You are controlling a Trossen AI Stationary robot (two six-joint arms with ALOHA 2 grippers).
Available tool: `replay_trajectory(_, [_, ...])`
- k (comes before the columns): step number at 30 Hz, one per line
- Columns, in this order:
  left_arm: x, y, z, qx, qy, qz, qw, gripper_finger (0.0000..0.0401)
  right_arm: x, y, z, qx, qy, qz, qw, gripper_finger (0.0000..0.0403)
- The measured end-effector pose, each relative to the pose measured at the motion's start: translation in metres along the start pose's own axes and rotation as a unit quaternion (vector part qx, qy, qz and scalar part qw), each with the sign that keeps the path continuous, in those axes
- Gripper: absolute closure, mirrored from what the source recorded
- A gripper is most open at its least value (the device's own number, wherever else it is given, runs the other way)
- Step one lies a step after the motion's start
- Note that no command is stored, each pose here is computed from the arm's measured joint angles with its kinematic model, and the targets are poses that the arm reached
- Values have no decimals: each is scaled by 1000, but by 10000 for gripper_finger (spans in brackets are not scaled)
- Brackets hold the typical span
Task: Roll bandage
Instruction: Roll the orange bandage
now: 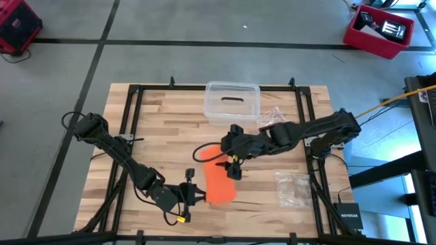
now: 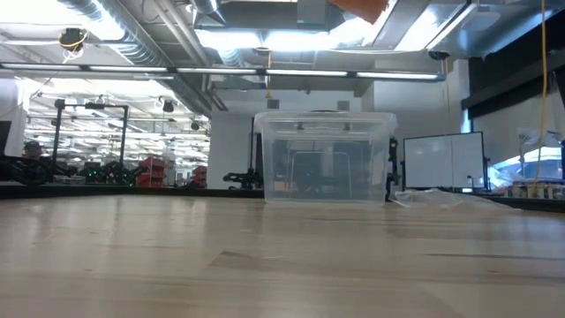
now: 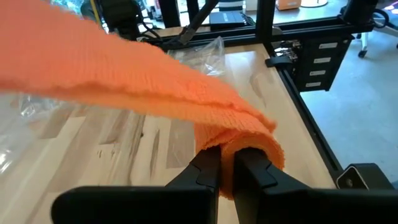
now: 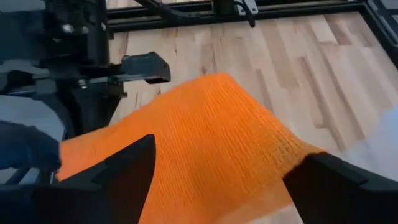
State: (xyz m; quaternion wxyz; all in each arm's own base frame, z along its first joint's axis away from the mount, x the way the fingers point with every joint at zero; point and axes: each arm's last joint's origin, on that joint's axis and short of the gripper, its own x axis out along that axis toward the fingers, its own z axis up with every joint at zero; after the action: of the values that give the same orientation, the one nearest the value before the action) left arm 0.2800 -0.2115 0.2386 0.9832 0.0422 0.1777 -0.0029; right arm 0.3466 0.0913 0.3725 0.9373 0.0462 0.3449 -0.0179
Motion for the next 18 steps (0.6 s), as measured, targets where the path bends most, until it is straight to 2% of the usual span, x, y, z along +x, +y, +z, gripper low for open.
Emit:
replay_trajectory(5, [0,0,0,-7,-2,0,1000,386,-21,-2,11,2,9,-15,1000,77])
replay_trajectory(8, [0,0,0,-14,-2,0,1000,386,-23,-10,15,8,-10,-64,998,77])
replay_trajectory(13, [2,2,1,-27,-4,2,1000,386,1,-25,15,29,-2,-102,994,77])
replay_trajectory(16, [10,5,2,-77,-22,23,996,386,20,-38,15,84,3,-117,990,77])
replay_trajectory(18, [16,3,-5,-96,-11,28,995,386,30,-49,13,96,21,-131,986,77])
